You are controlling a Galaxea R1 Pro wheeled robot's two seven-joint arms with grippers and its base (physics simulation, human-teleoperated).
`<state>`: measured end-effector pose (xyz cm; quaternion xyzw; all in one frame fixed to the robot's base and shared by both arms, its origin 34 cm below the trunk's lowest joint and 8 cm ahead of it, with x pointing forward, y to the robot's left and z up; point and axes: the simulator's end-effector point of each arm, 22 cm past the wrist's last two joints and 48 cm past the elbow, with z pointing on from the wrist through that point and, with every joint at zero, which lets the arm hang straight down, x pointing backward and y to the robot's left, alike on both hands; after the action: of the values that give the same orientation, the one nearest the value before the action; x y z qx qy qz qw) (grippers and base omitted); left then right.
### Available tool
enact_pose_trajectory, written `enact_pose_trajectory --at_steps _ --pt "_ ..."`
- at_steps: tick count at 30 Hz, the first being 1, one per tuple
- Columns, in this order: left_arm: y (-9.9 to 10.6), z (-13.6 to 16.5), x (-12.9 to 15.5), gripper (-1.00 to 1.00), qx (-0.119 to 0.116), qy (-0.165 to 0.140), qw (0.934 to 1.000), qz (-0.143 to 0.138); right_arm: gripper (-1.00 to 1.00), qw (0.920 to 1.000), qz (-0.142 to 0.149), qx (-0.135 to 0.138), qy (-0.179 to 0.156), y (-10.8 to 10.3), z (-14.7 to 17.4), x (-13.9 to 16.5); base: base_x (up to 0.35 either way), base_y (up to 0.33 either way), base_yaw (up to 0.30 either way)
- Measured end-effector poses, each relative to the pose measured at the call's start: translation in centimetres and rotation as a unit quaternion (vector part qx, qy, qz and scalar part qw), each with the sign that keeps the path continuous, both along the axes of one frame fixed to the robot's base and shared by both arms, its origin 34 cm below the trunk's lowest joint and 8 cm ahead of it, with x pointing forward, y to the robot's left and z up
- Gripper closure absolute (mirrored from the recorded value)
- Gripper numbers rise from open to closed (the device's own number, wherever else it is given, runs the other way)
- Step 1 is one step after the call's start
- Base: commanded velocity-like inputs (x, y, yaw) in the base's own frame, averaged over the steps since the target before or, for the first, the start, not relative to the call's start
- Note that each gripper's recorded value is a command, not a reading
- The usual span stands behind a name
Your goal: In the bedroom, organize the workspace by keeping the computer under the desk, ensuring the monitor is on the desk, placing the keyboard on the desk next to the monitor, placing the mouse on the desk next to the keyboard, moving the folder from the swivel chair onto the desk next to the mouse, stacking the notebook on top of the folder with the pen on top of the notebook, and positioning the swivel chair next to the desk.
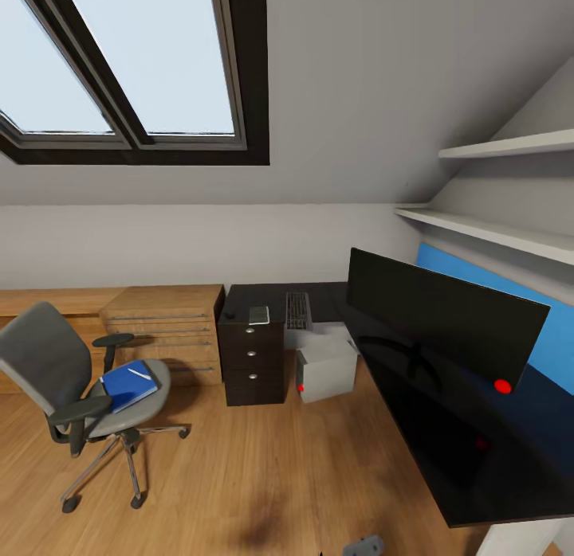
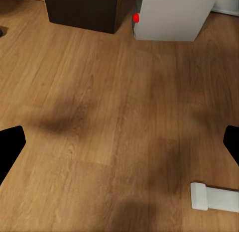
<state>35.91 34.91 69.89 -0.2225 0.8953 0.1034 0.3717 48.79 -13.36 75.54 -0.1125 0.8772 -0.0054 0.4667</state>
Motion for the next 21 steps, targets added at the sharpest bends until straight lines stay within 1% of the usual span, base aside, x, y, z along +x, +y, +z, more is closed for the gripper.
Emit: enact_pose_trajectory --at_steps 3,5,8,10,12,15,16,17,20,21 --pt "-0.1 -0.1 -0.1 -1.00 -0.001 0.002 1.0000 0.000 -1.00 1.0000 0.000 0.000 0.000 0.0 0.0 0.0 0.000 0.000 0.000" --pt "-0.4 -0.8 -1.3 -1.00 -0.001 0.018 0.9998 -0.001 -1.00 1.0000 0.003 0.003 -0.007 0.4 0.3 0.3 0.000 0.000 0.000" --pt "-0.7 -1.0 -1.7 -1.00 -0.002 0.023 0.9997 -0.001 -1.00 0.9999 0.002 0.006 -0.010 0.6 0.5 0.5 0.000 0.000 0.000" --pt "-0.8 -1.1 -1.8 -1.00 -0.002 0.025 0.9997 -0.001 -1.00 0.9998 0.003 0.013 -0.016 1.2 1.0 0.9 0.000 0.000 0.000" --pt "-0.9 -1.1 -1.9 -1.00 -0.003 0.026 0.9997 -0.001 -1.00 0.9992 0.005 0.028 -0.029 2.3 1.9 1.7 0.000 0.000 0.000" --pt "-1.0 -1.2 -1.9 -1.00 -0.003 0.027 0.9996 -0.001 -1.00 0.9966 0.008 0.060 -0.055 4.7 4.1 3.4 0.000 0.000 0.000" --pt "-1.0 -1.2 -2.0 -1.00 -0.004 0.027 0.9996 -0.001 -1.00 0.9941 0.009 0.080 -0.074 6.1 5.8 4.5 0.000 0.000 0.000" --pt "-1.0 -1.2 -2.0 -1.00 -0.004 0.028 0.9996 -0.001 -1.00 0.9874 -0.015 0.104 -0.118 6.6 9.4 7.2 0.000 0.000 0.000" --pt "-1.0 -1.2 -2.0 -1.00 -0.004 0.028 0.9996 -0.001 -1.00 0.9816 -0.036 0.118 -0.146 6.7 12.0 8.9 0.000 0.000 0.000" --pt "-1.0 -1.2 -2.0 -1.00 -0.005 0.027 0.9996 -0.001 -1.00 0.9777 -0.049 0.123 -0.163 6.5 13.6 10.0 0.000 0.000 0.000"
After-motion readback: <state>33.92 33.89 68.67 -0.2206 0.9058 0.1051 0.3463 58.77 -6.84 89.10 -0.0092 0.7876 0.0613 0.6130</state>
